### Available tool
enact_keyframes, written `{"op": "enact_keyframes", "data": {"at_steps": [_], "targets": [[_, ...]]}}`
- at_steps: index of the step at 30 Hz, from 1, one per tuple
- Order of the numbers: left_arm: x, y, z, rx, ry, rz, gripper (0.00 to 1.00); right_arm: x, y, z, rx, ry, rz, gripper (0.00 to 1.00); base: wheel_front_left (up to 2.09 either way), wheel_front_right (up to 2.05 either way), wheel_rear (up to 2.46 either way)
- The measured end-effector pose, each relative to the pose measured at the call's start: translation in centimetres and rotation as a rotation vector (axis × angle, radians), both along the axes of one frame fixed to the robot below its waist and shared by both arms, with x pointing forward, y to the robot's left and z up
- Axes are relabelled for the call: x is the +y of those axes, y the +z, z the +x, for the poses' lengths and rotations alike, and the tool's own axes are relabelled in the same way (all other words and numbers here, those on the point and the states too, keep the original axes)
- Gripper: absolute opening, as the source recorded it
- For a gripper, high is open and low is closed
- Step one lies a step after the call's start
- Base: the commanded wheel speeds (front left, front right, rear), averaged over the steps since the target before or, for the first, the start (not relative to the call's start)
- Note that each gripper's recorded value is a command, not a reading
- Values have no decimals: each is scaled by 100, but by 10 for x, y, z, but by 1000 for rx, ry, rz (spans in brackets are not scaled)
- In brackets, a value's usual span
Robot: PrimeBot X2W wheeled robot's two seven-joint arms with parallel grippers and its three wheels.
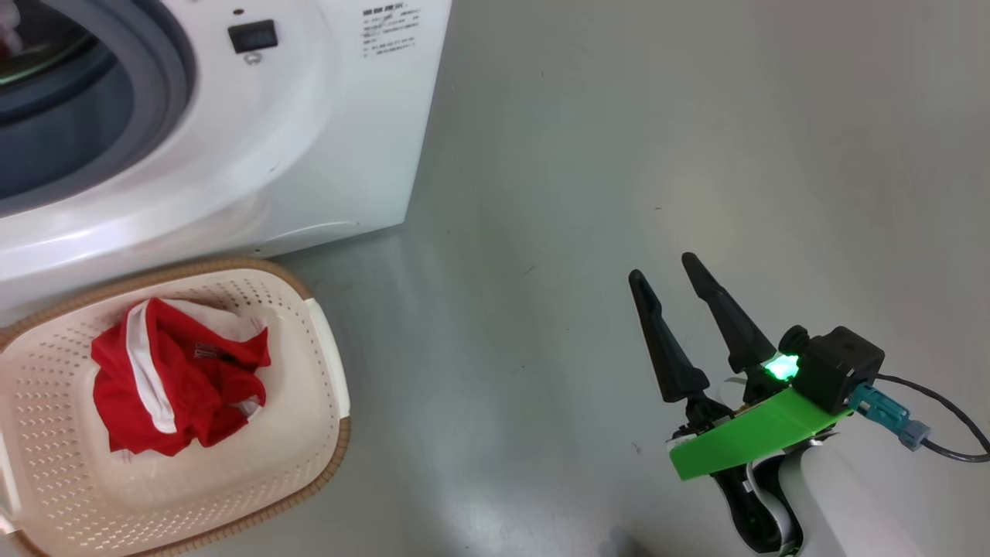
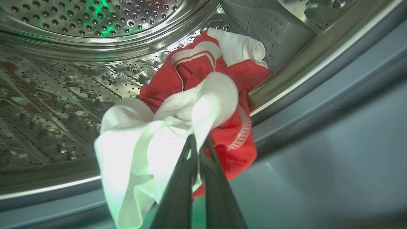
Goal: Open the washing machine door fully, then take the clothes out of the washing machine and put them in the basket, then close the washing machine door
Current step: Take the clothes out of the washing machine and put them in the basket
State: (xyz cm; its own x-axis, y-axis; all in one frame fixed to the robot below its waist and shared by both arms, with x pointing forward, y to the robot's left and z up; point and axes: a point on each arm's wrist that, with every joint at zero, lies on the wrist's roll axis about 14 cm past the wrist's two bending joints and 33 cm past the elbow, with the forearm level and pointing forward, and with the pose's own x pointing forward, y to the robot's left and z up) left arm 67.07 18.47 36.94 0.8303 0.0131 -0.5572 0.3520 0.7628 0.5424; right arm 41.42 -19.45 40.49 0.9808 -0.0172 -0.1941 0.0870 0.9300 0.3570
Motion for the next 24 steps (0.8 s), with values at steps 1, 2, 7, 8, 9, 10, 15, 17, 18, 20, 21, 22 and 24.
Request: {"op": "enact_keyframes", "data": {"at_steps": [1,2,7,8,9,10,15,17,18,20,21,22,24], "targets": [[0,1,0,-1,4,-7,0,0,1,0,-2,-1,0,100,0,0,0],[0,2,-1,-6,13,-29,0,-1,1,1,-4,-2,0,100,0,0,0],[-17,11,-5,-60,45,-195,0,1,7,3,-22,2,6,100,0,0,0],[-20,13,-7,-73,54,-235,0,2,8,3,-27,3,6,100,0,0,0],[-24,14,-10,-80,78,-296,0,2,10,4,-33,5,7,100,0,0,0],[-27,15,-13,-85,102,-357,0,2,13,4,-39,6,7,100,0,0,0],[-38,28,-28,-154,136,-531,0,4,24,5,-72,18,5,100,0,0,0],[-38,35,-33,-182,154,-584,0,3,29,3,-82,19,3,100,0,0,0],[-39,38,-37,-192,164,-615,0,2,30,1,-86,17,2,100,0,0,0],[-38,43,-43,-210,189,-673,0,0,33,-2,-91,14,-2,100,0,0,0],[-37,45,-47,-217,203,-701,0,-2,34,-5,-93,12,-5,100,0,0,0],[-36,47,-51,-222,214,-725,0,-4,36,-7,-95,9,-8,100,0,0,0],[-35,52,-58,-236,233,-766,0,-5,39,-10,-101,6,-10,100,0,0,0]]}}
